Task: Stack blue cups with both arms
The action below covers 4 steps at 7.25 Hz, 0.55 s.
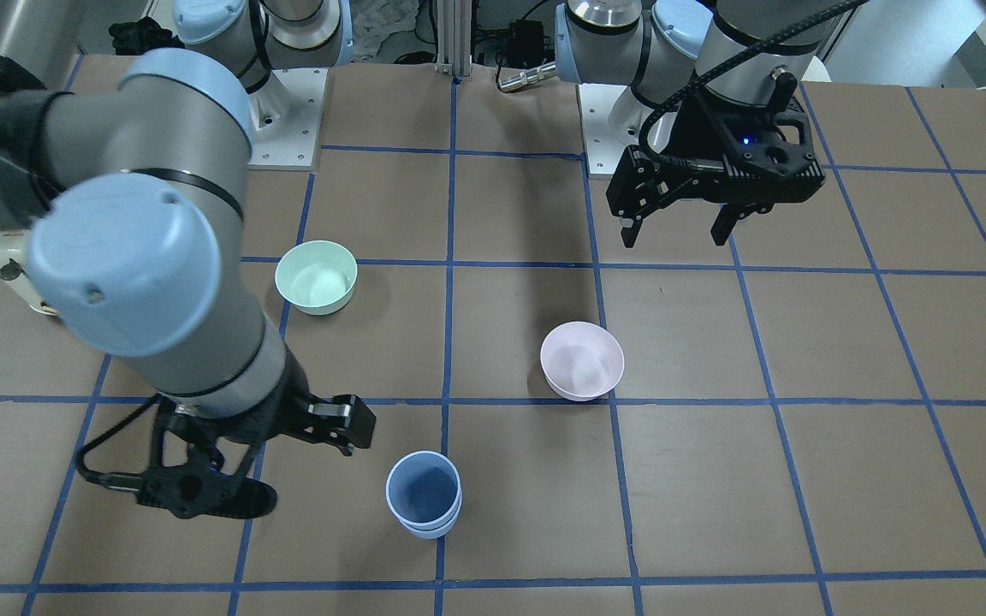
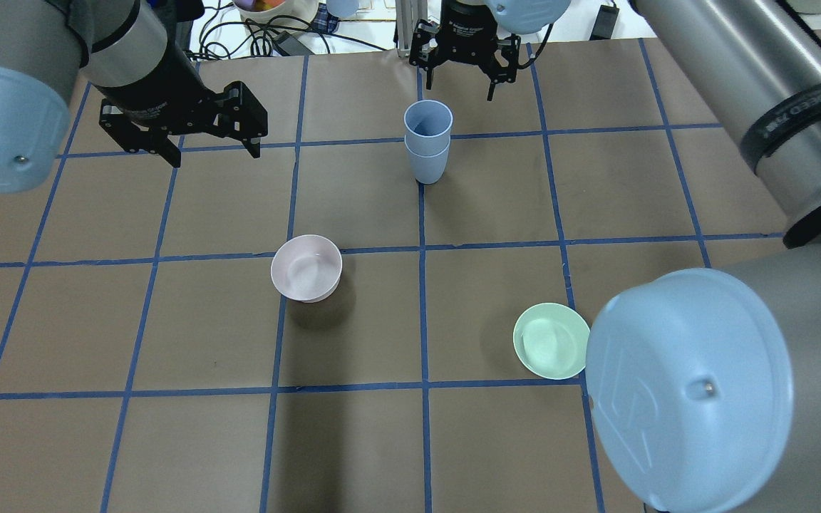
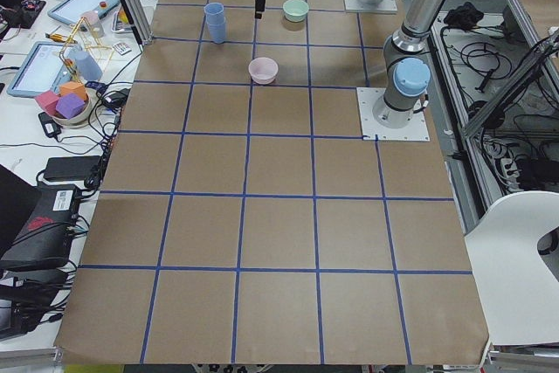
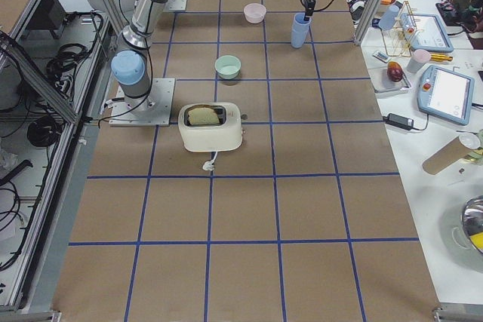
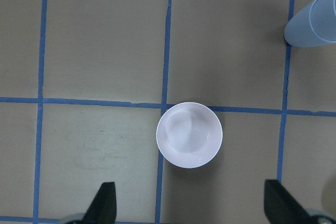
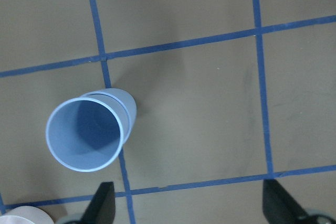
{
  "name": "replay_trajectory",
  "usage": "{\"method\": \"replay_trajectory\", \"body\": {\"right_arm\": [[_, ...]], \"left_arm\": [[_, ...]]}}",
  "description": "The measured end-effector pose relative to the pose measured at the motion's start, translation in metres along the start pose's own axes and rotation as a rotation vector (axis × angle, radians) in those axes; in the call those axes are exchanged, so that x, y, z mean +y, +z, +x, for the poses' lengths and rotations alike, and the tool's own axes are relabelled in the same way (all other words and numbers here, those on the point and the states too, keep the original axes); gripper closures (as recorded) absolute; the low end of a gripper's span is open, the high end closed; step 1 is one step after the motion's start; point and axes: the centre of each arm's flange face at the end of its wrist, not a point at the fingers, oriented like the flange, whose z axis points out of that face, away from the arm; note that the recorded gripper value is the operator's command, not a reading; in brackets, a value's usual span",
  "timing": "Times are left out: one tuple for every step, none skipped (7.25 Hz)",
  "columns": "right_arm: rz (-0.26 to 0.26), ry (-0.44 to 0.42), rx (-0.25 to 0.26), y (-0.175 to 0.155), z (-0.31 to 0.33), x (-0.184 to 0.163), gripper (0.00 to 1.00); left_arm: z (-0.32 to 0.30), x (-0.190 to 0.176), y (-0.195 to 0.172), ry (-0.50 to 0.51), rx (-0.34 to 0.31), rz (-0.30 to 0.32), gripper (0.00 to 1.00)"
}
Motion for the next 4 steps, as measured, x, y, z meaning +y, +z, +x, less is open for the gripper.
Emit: {"method": "replay_trajectory", "body": {"right_arm": [[-0.03, -0.042, 0.006, -0.016, 0.03, 0.012, 0.0], [-0.049, -0.06, 0.015, -0.027, 0.05, 0.03, 0.0], [-0.065, -0.067, 0.029, -0.032, 0.063, 0.054, 0.0], [-0.078, -0.065, 0.04, -0.034, 0.072, 0.081, 0.0]], "left_arm": [[0.0, 0.0, 0.0, 0.0, 0.0, 0.0, 0.0], [0.0, 0.0, 0.0, 0.0, -0.001, 0.0, 0.0], [0.0, 0.001, 0.0, 0.0, -0.001, -0.001, 0.0], [0.0, 0.001, 0.0, 0.0, -0.001, -0.001, 0.0]]}}
